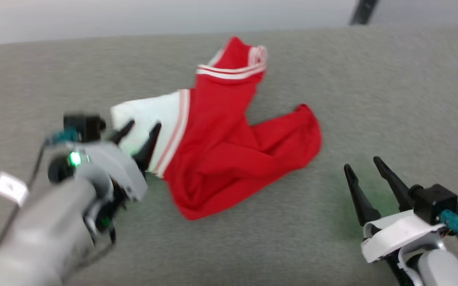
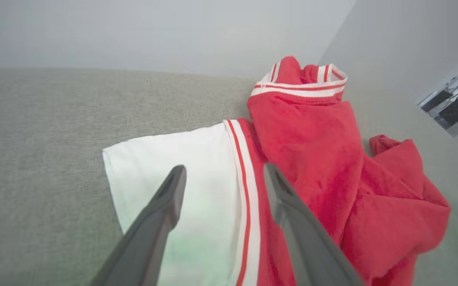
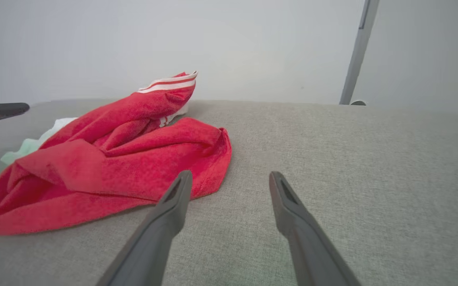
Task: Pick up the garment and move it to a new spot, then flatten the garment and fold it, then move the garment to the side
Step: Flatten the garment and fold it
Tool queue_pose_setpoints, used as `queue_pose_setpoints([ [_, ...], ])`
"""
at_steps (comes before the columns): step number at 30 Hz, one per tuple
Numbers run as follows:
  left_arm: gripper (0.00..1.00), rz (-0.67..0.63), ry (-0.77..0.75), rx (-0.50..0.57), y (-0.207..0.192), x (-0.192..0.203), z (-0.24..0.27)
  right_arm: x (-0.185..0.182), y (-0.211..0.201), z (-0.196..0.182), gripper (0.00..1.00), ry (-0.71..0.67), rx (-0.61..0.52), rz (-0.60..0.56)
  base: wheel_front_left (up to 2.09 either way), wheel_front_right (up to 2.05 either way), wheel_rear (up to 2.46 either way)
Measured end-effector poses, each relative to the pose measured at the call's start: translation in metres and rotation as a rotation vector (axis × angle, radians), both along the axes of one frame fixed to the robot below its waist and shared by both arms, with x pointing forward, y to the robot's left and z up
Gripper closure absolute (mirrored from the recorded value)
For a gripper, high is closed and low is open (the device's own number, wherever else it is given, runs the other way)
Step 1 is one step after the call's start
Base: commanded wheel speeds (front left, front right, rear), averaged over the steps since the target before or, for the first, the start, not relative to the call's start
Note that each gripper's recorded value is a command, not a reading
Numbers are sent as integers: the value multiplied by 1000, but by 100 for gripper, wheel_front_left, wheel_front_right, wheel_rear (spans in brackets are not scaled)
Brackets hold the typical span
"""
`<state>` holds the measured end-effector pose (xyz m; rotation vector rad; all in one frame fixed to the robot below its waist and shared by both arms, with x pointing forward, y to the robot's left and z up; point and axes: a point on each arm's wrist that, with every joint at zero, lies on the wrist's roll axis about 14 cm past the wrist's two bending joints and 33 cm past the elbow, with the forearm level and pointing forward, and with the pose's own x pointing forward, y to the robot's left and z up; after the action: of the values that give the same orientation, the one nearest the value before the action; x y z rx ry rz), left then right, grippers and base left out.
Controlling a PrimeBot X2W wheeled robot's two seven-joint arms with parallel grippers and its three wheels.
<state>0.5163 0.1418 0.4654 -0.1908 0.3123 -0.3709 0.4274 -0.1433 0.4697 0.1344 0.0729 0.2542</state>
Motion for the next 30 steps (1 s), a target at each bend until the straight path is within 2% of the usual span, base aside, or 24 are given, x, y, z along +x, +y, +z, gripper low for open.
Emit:
queue_pose_setpoints([
  [3, 0, 113, 8, -44, 21, -27, -2, 8, 10, -1, 0, 41, -44, 64, 0, 0, 0],
  [5, 0, 179, -42, -71, 31, -40, 12, 17, 17, -1, 0, 72, -60, 101, 0, 0, 0],
  [12, 0, 360, -145, -103, 53, -111, 26, 60, 44, 9, 0, 162, -183, 238, 0, 0, 0],
  [18, 0, 512, -187, -126, 79, -154, 31, 97, 74, 8, 0, 274, -225, 309, 0, 0, 0],
  [24, 0, 606, -187, -116, 95, -183, 24, 141, 108, 23, 0, 351, -209, 335, 0, 0, 0],
  [30, 0, 645, -188, -112, 98, -186, 20, 184, 99, 13, 0, 460, -249, 258, 0, 0, 0],
])
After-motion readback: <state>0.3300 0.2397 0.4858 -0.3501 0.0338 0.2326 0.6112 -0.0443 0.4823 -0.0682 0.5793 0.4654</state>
